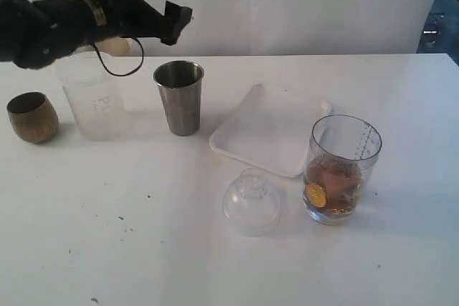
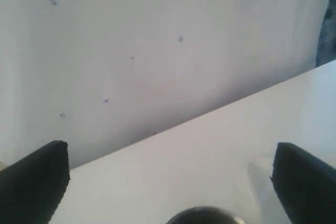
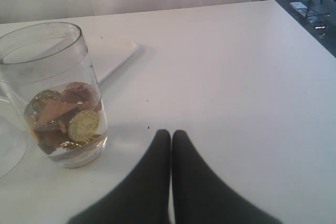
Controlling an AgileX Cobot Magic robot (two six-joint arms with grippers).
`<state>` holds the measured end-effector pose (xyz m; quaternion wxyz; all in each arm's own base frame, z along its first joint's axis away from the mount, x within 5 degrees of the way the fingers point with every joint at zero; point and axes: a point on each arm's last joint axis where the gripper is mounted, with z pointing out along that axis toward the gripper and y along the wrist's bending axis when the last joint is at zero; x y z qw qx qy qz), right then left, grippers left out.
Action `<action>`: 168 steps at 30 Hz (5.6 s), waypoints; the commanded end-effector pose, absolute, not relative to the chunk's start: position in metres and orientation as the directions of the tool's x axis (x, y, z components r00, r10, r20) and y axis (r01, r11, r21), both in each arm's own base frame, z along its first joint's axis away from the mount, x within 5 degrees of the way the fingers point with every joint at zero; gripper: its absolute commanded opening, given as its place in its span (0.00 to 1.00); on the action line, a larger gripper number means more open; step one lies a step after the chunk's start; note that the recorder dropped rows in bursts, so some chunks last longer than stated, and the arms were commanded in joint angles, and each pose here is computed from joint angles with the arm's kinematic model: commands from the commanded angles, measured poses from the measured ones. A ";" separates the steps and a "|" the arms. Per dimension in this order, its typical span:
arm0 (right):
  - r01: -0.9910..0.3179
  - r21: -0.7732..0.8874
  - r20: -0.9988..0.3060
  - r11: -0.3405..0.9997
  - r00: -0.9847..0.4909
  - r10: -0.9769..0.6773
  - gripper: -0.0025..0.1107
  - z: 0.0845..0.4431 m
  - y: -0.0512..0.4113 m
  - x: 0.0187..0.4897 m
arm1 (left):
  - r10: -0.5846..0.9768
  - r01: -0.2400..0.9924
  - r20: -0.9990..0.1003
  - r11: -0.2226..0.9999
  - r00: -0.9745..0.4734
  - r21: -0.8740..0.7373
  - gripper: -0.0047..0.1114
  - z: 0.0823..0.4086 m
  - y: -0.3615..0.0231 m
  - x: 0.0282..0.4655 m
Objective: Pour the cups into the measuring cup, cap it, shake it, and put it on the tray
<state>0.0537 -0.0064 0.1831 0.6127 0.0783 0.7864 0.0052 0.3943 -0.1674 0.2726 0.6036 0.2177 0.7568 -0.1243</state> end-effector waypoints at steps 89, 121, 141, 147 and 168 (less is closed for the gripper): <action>0.111 0.106 -0.964 0.988 -0.232 0.129 0.02 0.183 -0.006 0.053 | 0.639 0.691 -0.421 0.722 -0.644 0.038 0.04 0.234 -0.205 0.300; 0.111 0.106 -0.964 0.988 -0.232 0.129 0.02 0.183 -0.006 0.053 | 0.588 0.720 -0.574 0.694 -0.570 -0.005 0.94 0.319 -0.206 0.280; 0.111 0.106 -0.964 0.988 -0.232 0.129 0.02 0.183 -0.006 0.053 | 0.814 0.922 -0.475 0.386 -0.335 0.011 0.94 0.248 -0.307 0.234; 0.111 0.106 -0.964 0.988 -0.232 0.129 0.02 0.183 -0.006 0.053 | 0.831 0.926 -0.473 0.369 -0.292 0.077 0.94 0.222 -0.317 0.248; 0.111 0.106 -0.964 0.988 -0.232 0.129 0.02 0.183 -0.006 0.053 | 0.803 0.875 -0.444 0.478 -0.398 0.078 0.94 0.181 -0.317 0.271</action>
